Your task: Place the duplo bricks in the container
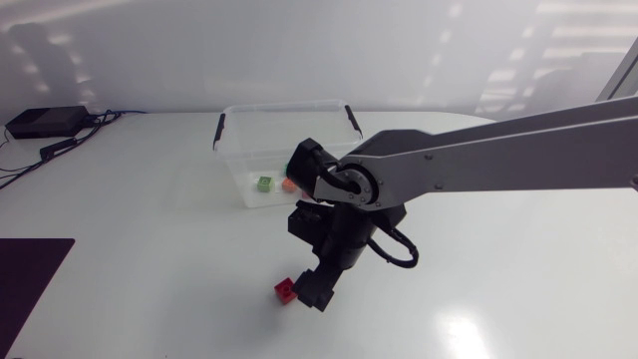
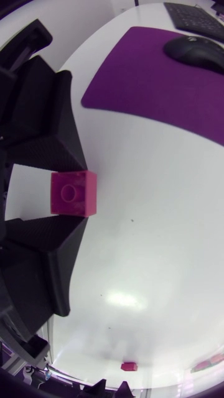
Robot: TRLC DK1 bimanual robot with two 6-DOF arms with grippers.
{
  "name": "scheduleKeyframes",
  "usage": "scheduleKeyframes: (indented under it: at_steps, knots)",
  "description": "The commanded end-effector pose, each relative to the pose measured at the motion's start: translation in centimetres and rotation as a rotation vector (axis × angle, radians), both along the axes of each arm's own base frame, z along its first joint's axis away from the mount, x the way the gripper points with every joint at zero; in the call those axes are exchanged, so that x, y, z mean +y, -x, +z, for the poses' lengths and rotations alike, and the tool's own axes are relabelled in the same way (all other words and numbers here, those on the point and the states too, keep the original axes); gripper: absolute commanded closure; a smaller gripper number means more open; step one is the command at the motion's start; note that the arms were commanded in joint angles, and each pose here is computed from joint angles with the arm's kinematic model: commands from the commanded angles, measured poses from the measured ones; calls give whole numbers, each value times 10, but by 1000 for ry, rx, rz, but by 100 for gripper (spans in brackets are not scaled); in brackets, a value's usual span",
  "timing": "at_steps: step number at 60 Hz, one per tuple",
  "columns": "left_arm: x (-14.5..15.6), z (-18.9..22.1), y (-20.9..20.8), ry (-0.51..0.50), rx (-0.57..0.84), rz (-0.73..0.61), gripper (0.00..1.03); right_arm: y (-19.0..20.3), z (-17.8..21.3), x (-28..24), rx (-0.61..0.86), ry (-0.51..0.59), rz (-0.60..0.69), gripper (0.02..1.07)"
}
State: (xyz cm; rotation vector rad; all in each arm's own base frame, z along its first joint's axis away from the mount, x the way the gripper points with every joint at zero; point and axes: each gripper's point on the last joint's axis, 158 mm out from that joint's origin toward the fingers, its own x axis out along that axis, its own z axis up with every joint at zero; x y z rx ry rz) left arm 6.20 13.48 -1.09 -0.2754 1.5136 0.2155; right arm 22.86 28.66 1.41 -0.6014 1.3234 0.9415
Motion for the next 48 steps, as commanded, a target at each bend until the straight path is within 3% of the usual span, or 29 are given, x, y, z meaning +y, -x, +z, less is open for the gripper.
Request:
scheduleKeyframes:
  at_steps: [1, 9, 17, 31, 48]
  knots:
    - [16, 28, -28, -70, -68, -47, 76, 8, -2, -6, 12, 8, 7, 9]
    - [22, 69, -92, -141, -185, -112, 76, 6, 0, 4, 8, 0, 3, 9]
    - [-5, 109, -167, -137, -301, -212, 76, 8, 3, 20, 10, -5, 7, 9]
    - [-81, 155, -273, -76, -417, -416, 76, 6, 1, 34, 42, 13, -2, 9]
    - [-174, 199, -358, -36, -541, -616, 75, 1, -21, 49, 128, 73, -50, 9]
